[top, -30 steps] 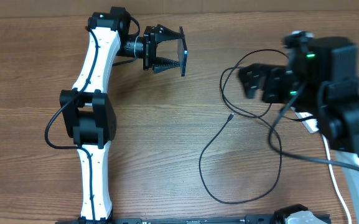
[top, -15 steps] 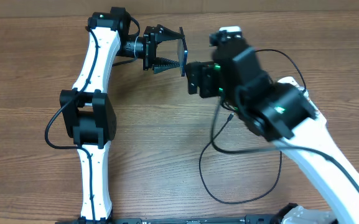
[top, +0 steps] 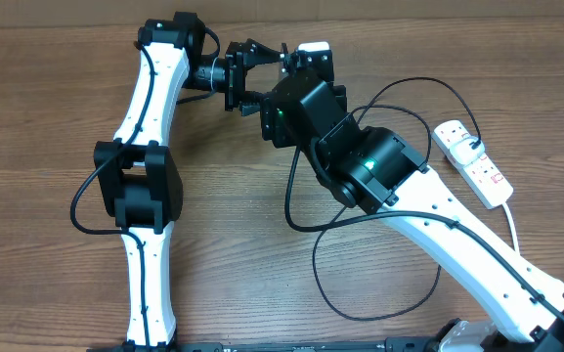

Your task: Plug charger to phone and switch on socket

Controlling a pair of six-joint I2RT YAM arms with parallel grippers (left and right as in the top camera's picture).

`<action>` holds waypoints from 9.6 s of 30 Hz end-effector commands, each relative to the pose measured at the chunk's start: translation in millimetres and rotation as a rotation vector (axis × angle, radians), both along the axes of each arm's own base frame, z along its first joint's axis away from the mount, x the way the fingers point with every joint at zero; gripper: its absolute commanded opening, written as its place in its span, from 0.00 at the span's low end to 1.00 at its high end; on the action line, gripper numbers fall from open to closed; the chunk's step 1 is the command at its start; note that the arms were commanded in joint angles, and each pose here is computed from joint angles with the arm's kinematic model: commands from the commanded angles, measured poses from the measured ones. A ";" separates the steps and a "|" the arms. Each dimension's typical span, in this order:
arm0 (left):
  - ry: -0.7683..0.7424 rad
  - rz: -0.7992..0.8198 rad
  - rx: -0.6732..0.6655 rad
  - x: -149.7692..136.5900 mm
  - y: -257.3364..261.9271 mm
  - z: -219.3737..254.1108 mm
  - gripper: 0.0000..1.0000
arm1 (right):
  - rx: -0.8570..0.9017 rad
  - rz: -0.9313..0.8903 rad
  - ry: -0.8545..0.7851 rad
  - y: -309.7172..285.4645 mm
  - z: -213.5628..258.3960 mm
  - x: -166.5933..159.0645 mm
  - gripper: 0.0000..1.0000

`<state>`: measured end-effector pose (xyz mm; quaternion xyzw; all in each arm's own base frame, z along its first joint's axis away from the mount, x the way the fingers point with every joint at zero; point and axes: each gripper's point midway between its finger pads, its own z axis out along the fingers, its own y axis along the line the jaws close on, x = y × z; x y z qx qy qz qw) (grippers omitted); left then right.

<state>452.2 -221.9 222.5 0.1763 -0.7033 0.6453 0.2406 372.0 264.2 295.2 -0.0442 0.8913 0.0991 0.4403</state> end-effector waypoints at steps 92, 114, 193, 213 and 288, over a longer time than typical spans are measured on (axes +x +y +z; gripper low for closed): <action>-0.051 0.013 -0.068 1.6 4.9 17.6 0.73 | 0.018 -0.088 0.019 8.3 -33.7 32.3 0.28; -0.059 0.013 -0.069 1.6 4.9 17.4 0.73 | 0.011 -0.091 0.023 8.5 -37.2 33.3 0.25; -0.109 0.010 -0.073 3.3 4.2 17.3 1.00 | 0.415 -0.475 -0.065 -13.9 10.0 46.4 0.04; -0.107 0.010 -0.073 3.2 3.8 17.1 0.55 | 1.130 -0.837 0.201 2.4 8.4 33.2 0.04; -0.023 0.012 -0.006 4.1 5.0 7.1 0.04 | 1.172 -0.811 0.166 -15.6 33.5 37.6 0.74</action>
